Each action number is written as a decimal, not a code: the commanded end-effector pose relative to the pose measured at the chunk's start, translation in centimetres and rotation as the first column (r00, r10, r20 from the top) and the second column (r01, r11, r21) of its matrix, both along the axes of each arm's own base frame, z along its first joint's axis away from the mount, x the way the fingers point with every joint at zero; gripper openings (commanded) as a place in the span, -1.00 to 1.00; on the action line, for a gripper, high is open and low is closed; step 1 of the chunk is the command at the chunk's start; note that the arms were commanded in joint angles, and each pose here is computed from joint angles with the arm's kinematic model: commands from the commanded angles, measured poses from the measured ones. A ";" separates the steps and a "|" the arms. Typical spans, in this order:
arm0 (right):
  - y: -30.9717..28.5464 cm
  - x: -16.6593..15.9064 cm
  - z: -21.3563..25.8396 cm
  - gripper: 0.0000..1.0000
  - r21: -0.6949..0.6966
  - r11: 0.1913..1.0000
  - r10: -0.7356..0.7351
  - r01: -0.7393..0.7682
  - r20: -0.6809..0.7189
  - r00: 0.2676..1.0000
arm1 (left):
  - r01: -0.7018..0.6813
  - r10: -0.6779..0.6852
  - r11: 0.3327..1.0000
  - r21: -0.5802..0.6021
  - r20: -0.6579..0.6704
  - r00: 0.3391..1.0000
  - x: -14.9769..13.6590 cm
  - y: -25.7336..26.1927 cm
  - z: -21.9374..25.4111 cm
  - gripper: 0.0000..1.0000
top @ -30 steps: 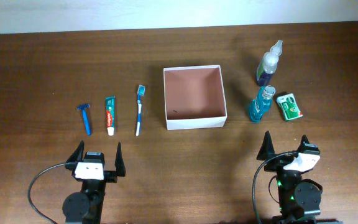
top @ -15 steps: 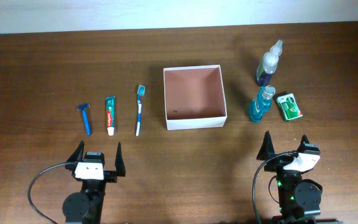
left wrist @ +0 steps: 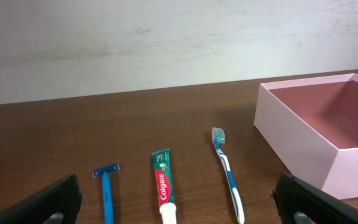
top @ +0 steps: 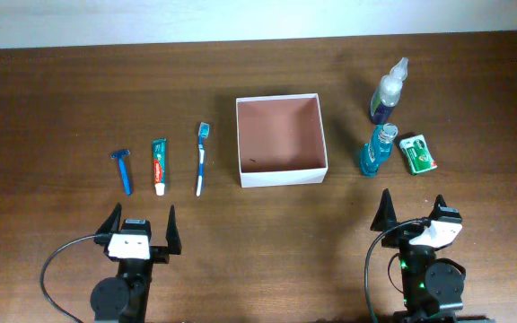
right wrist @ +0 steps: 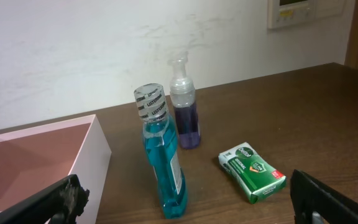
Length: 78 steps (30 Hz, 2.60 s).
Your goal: Pack container
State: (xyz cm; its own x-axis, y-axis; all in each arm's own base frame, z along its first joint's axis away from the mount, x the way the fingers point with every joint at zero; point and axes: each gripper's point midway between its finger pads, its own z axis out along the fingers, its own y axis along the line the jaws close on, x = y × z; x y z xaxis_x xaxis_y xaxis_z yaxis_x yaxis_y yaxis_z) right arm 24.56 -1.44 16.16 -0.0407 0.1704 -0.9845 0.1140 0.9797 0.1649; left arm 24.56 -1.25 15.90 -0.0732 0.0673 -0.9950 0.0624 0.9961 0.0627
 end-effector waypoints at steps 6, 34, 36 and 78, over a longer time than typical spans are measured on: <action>0.0 0.0 -0.2 0.97 -0.011 1.000 0.000 0.000 -0.004 1.000 | -0.014 0.014 1.000 0.016 0.001 1.000 0.0 0.3 -0.2 0.99; 0.0 0.0 -0.2 0.97 -0.011 1.000 0.000 0.000 -0.004 1.000 | 0.069 -0.068 0.998 -0.003 0.125 0.990 -1.7 -1.1 15.7 0.99; 0.0 0.0 -0.2 0.97 -0.011 1.000 0.000 0.000 -0.004 1.000 | 0.070 -0.070 0.998 0.007 -0.001 0.998 -1.0 -1.1 16.0 0.99; 0.0 0.0 -0.2 0.97 -0.011 1.000 0.000 0.000 -0.004 1.000 | -0.394 0.064 0.919 -0.010 -0.983 0.174 14.2 8.1 -8.3 0.99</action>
